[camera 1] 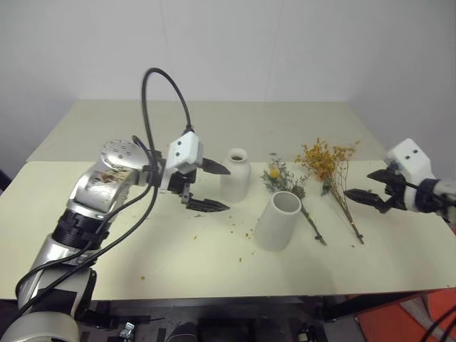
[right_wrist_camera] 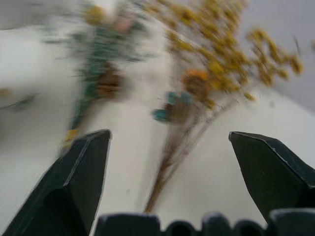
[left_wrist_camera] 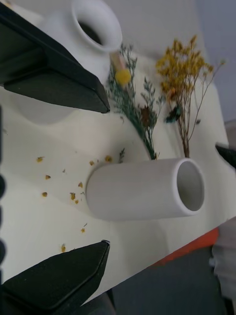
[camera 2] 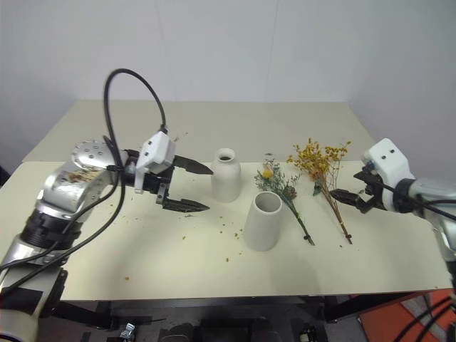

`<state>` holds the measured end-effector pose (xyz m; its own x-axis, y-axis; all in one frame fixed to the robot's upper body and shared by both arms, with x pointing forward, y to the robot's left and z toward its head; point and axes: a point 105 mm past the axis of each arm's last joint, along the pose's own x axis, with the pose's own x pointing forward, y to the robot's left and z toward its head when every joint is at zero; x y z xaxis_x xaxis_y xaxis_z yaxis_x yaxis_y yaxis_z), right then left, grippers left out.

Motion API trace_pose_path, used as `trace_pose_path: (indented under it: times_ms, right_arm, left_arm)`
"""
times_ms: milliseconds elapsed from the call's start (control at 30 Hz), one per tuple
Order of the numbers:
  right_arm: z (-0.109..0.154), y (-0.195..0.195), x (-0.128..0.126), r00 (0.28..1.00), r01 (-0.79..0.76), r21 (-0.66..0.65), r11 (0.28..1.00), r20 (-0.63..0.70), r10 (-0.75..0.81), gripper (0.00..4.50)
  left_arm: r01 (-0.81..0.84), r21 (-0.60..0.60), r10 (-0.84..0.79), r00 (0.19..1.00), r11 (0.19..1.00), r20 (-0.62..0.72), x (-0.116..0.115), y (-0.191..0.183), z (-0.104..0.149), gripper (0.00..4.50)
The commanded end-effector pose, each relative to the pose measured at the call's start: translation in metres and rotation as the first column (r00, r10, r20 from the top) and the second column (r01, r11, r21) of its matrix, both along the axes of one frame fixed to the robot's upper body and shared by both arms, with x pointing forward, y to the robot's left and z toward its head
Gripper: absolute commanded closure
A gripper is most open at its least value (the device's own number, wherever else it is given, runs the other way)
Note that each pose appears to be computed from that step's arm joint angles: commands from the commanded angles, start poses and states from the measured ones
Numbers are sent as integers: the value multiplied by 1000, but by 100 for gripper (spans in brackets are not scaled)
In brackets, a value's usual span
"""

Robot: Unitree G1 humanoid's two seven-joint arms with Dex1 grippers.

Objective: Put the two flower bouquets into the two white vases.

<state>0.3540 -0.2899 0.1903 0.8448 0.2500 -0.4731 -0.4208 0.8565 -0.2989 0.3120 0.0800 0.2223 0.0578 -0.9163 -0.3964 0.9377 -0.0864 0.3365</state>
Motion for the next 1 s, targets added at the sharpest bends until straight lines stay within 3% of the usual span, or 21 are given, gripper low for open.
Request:
trace_pose_path:
  times_ms: [33, 400, 900, 1000]
  right_arm:
    - [5, -14, 17, 995, 103, 5, 995, 0, -103, 2]
    - [-11, -6, 42, 993, 79, 20, 997, -86, -77, 2]
    - [-36, -5, 60, 981, 94, 39, 995, -174, -86, 2]
    - [-41, -5, 60, 977, 100, 34, 994, -192, -91, 54]
  left_arm:
    - [41, 7, -41, 998, 999, 40, -1, -5, 7, 0]
    - [71, -37, -70, 997, 997, 32, 1, -26, 1, 0]
    - [35, -34, -35, 999, 999, 13, 1, -22, -11, 0]
    - [29, -33, -29, 1000, 999, 10, 0, -20, -11, 0]
